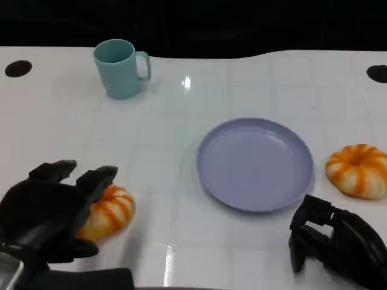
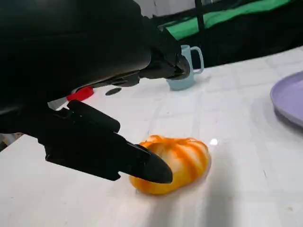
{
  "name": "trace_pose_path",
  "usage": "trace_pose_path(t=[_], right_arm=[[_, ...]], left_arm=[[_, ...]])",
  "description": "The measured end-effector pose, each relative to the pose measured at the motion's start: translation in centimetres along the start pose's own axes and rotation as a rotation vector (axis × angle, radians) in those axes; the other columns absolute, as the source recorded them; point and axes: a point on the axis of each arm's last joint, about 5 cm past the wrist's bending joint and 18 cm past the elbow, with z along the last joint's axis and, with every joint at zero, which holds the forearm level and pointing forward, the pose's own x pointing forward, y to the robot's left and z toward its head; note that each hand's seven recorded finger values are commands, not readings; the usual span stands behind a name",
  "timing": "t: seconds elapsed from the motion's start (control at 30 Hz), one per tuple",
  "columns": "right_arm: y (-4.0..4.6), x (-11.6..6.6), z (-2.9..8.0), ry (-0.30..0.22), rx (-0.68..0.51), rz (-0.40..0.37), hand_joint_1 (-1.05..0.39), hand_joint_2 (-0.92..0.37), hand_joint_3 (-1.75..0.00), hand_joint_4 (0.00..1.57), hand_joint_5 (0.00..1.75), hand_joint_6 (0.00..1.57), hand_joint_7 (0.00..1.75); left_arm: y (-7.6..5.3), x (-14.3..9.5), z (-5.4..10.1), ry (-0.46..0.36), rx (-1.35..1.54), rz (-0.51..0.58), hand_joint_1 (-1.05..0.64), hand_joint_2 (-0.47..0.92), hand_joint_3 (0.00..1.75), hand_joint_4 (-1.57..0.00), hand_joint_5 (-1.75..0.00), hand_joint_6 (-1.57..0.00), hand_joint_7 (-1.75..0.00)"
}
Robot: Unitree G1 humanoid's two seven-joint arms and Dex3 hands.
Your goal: Grasp the bread from the table and place it into the plate.
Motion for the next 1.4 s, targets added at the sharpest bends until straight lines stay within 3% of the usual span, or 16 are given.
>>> trace_pose_path(t=[0.27,0.63,0.87,1.1,1.17,1.23,1.33,1.37,1.4], right_arm=[[0.0,0.0,0.0,-0.003,0.0,0.0,-0.58,-0.92,-0.19,0.71,1.75,0.64,1.54],[-0.08,0.0,0.0,-0.002,0.001,0.003,-0.58,-0.92,-0.2,0.71,1.75,0.64,1.51],[-0.1,0.0,-0.1,-0.006,0.0,0.009,-0.59,-0.92,-0.19,0.71,1.74,0.65,1.51],[-0.11,0.0,-0.1,-0.005,0.0,0.007,-0.59,-0.92,-0.19,0.71,1.75,0.65,1.51],[-0.11,0.0,-0.1,-0.005,-0.001,0.006,-0.59,-0.92,-0.18,0.71,1.75,0.65,1.5],[-0.11,0.0,-0.1,-0.005,0.0,0.006,-0.6,-0.92,-0.19,0.71,1.75,0.65,1.51],[-0.11,0.0,-0.1,-0.004,-0.002,0.004,-0.6,-0.92,-0.19,0.71,1.75,0.65,1.52],[-0.11,0.0,-0.1,-0.004,-0.003,0.004,-0.6,-0.92,-0.19,0.71,1.75,0.65,1.52],[-0.11,0.0,-0.1,-0.004,-0.003,0.004,-0.59,-0.92,-0.19,0.71,1.75,0.65,1.52]], left_arm=[[-1.3,2.5,-0.1,-0.002,0.021,-0.093,-0.3,0.69,0.0,-0.14,-0.03,-0.21,0.0],[-3.2,5.9,-0.5,0.0,0.052,-0.205,-0.33,0.7,0.01,-0.11,0.0,-0.15,0.0],[-3.9,7.4,-0.5,0.015,0.031,-0.264,-0.19,0.72,0.01,-0.12,-0.01,-0.17,0.0],[-4.5,8.4,-0.8,0.0,-0.029,-0.31,-0.18,0.74,0.02,-0.21,-0.04,-0.23,-0.02],[-4.6,8.6,-0.9,-0.009,-0.036,-0.303,-0.19,0.78,0.05,-0.31,-0.09,-0.33,-0.05],[-4.7,8.6,-1.1,-0.026,-0.056,-0.294,-0.15,0.79,0.14,-0.45,-0.09,-0.48,-0.04],[-4.9,8.5,-1.6,-0.039,-0.096,-0.269,-0.14,0.52,0.74,-0.58,-0.02,-0.58,0.0],[-5.0,8.5,-1.7,-0.043,-0.102,-0.263,-0.13,0.48,0.81,-0.59,-0.02,-0.59,0.0],[-5.1,8.5,-1.8,-0.043,-0.109,-0.26,-0.15,0.52,0.95,-0.7,-0.4,-0.78,-0.06]])
